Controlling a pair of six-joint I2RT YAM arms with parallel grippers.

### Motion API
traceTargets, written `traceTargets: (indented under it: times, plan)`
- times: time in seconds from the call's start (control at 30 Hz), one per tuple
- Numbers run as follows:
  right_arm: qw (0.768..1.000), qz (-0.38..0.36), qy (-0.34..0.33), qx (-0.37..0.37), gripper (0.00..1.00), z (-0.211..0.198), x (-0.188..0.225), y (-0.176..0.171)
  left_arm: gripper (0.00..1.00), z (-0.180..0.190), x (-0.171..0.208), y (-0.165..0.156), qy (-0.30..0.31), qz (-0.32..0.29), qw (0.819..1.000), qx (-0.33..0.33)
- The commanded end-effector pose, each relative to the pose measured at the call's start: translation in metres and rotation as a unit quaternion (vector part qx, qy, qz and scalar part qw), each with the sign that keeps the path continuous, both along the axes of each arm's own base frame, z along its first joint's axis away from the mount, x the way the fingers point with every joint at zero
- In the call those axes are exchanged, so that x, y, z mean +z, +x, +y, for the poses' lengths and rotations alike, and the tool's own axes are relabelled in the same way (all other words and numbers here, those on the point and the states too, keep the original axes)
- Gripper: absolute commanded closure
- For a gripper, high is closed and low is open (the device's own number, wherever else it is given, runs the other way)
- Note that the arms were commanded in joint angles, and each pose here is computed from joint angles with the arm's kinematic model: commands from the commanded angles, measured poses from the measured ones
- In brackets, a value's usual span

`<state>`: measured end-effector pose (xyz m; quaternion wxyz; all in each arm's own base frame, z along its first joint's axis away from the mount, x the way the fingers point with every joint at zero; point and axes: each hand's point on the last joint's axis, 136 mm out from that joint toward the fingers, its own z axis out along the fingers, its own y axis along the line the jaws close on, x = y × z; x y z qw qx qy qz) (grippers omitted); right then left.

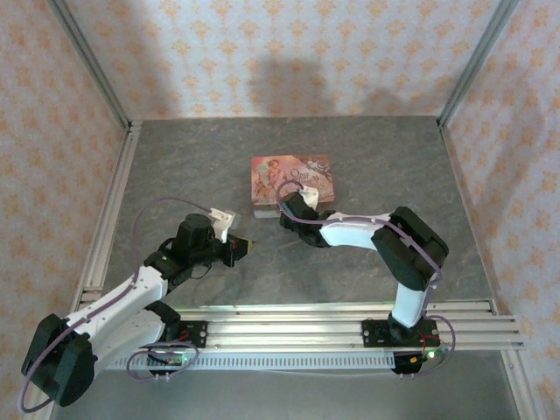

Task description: Unlock the padlock with the key

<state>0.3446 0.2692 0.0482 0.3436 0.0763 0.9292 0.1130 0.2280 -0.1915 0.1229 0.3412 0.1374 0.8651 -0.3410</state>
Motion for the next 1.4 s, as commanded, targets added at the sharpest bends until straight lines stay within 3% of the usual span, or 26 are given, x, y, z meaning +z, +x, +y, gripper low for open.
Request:
traceTargets:
  times: [0.0,0.2,0.43,0.73,1.13,1.37]
  plan:
    - [0.999,-0.019,0.032,-0.016,0.38,-0.005,0.031,-0.005,1.0,0.004,0.016,0.007,-0.032,-0.018,0.999,0.036]
    - [0.99,-0.031,0.129,0.054,0.39,0.013,0.099,-0.028,1.0,0.003,0.054,0.021,-0.114,-0.019,0.99,0.081]
    - [0.935,-0.051,0.299,0.183,0.41,0.06,0.194,-0.061,1.0,-0.008,0.114,0.037,-0.225,-0.025,0.97,0.091]
    - [0.885,-0.034,0.397,0.242,0.46,0.082,0.232,-0.084,1.0,-0.016,0.174,0.037,-0.3,-0.044,0.95,0.071]
    - [0.853,-0.037,0.443,0.273,0.52,0.091,0.258,-0.095,1.0,-0.015,0.173,0.031,-0.314,-0.034,0.946,0.071]
    - [0.872,-0.043,0.422,0.246,0.54,0.078,0.25,-0.092,1.0,-0.008,0.17,0.03,-0.305,-0.037,0.947,0.091]
